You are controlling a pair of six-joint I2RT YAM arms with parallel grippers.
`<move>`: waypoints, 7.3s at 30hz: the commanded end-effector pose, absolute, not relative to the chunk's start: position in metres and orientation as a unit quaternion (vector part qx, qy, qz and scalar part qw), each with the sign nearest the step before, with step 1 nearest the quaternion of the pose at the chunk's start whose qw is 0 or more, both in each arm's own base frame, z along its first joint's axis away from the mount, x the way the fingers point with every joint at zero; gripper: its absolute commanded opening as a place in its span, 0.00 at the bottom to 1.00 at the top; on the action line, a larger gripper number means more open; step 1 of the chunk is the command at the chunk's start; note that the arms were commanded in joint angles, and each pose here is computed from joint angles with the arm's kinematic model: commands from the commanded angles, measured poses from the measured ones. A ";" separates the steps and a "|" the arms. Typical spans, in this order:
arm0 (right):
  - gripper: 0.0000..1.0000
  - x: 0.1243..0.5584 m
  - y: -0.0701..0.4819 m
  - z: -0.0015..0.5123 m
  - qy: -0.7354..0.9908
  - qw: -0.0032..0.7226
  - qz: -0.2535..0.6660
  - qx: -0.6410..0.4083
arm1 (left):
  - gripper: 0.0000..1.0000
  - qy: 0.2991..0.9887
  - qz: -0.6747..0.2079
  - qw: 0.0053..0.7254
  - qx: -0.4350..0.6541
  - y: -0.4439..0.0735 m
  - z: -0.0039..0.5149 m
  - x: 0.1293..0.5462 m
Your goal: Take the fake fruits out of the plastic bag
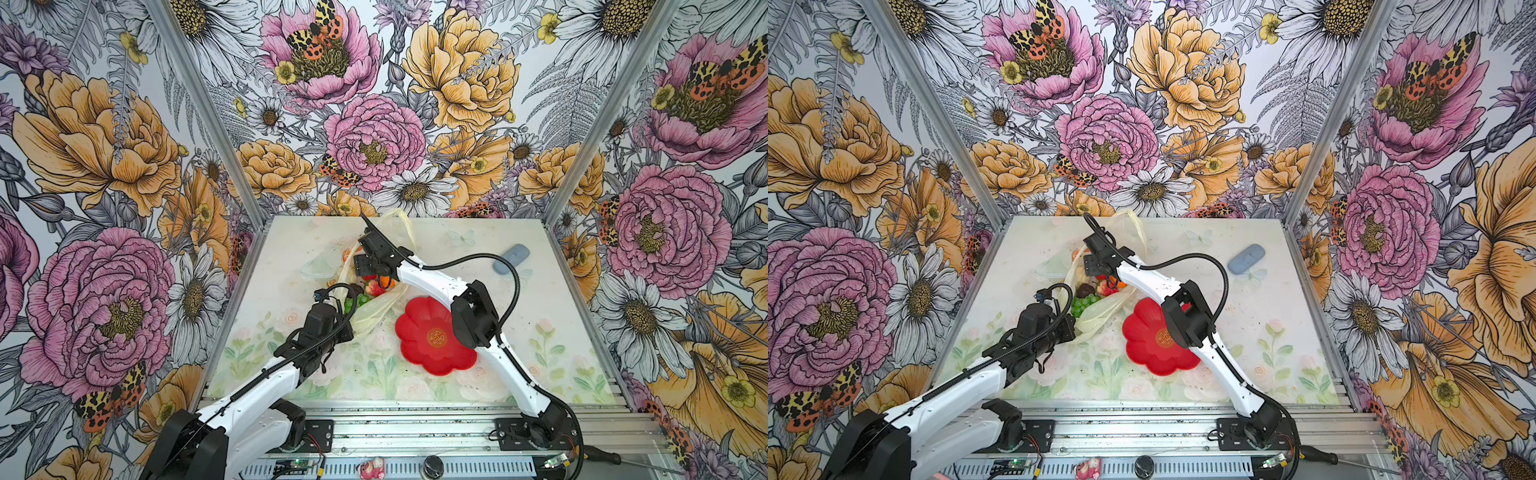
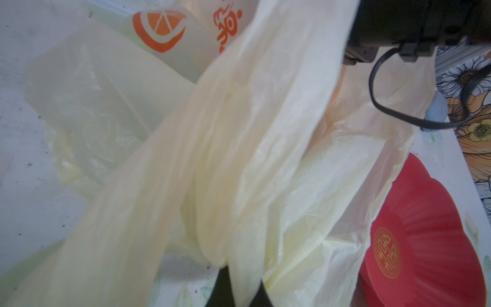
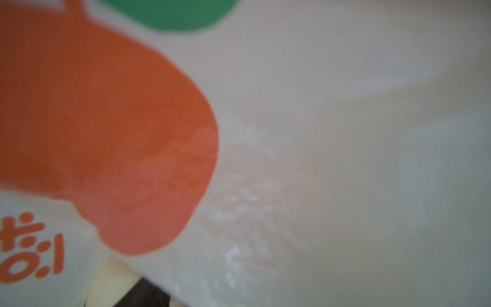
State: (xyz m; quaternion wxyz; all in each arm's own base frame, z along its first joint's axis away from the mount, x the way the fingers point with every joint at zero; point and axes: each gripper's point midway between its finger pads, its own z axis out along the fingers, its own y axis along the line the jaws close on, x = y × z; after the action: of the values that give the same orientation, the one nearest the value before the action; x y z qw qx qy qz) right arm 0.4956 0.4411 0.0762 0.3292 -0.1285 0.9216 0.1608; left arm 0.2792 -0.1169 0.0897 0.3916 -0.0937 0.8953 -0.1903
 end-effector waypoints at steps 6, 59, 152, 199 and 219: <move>0.75 0.491 0.445 0.059 0.925 0.317 0.154 -0.146 | 0.00 0.892 -0.203 0.392 -0.096 -0.119 0.090 0.282; 0.71 0.421 0.429 0.120 0.918 0.321 0.153 -0.177 | 0.00 0.893 -0.203 0.390 -0.095 -0.119 0.089 0.282; 0.54 0.225 0.185 0.066 0.966 -0.060 -0.092 -0.236 | 0.00 0.894 -0.203 0.389 -0.095 -0.119 0.089 0.283; 0.67 0.360 0.395 0.162 0.916 0.280 0.090 -0.272 | 0.00 0.893 -0.204 0.390 -0.093 -0.119 0.090 0.283; 0.70 0.458 0.382 0.091 0.925 0.274 0.038 -0.262 | 0.00 0.892 -0.211 0.390 -0.085 -0.123 0.091 0.283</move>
State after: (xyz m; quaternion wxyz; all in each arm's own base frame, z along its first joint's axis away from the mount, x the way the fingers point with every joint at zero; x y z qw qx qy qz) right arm 0.4445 0.3912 0.0962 0.2637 -0.2603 0.9266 0.0644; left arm 0.2792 -0.1187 0.0857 0.3813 -0.0922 0.8983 -0.1980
